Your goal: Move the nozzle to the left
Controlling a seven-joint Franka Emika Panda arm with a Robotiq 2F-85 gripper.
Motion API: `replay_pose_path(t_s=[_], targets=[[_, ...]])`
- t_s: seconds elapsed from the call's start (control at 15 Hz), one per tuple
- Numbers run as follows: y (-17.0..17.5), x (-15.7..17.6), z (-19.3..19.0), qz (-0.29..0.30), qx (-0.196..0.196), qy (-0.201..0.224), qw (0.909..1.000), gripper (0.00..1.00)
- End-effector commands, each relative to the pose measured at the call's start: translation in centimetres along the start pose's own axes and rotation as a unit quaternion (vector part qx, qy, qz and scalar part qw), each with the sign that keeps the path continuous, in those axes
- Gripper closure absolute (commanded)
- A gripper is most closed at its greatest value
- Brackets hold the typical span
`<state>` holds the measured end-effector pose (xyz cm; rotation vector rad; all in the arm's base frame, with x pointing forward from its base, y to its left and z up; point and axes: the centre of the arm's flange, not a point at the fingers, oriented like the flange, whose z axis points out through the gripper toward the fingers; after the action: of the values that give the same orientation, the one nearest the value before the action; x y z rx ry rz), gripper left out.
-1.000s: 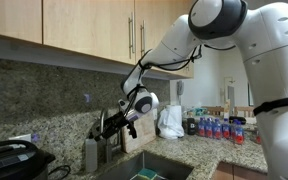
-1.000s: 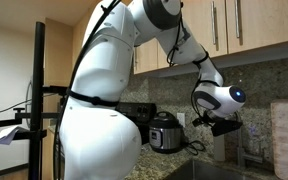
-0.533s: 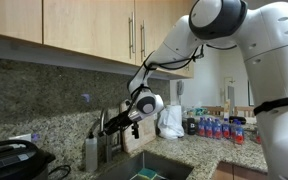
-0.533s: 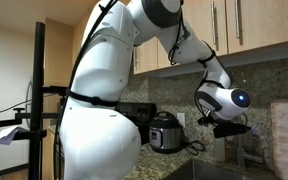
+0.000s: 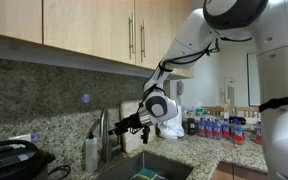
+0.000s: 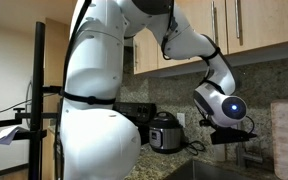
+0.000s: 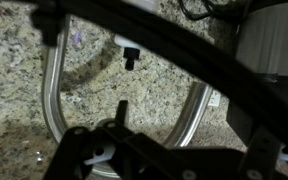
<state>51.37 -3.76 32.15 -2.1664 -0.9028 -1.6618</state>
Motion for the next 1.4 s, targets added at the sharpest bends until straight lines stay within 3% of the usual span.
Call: replay_pose_path(t_s=[0.0, 0.4, 0.8, 1.0, 1.33], targets=[[-3.9, 1.5, -1.2, -0.047, -0.010, 0.013, 0.9988, 0.00], [-4.0, 6.9, -1.1, -0.091, -0.003, 0.036, 0.9952, 0.00], [-3.7, 5.1, 1.7, -0.060, 0.038, 0.017, 0.9973, 0.00], [-4.2, 4.1, 2.7, -0.060, 0.043, 0.009, 0.9972, 0.00], [-4.3, 5.4, 3.8, -0.078, 0.041, 0.015, 0.9960, 0.00]])
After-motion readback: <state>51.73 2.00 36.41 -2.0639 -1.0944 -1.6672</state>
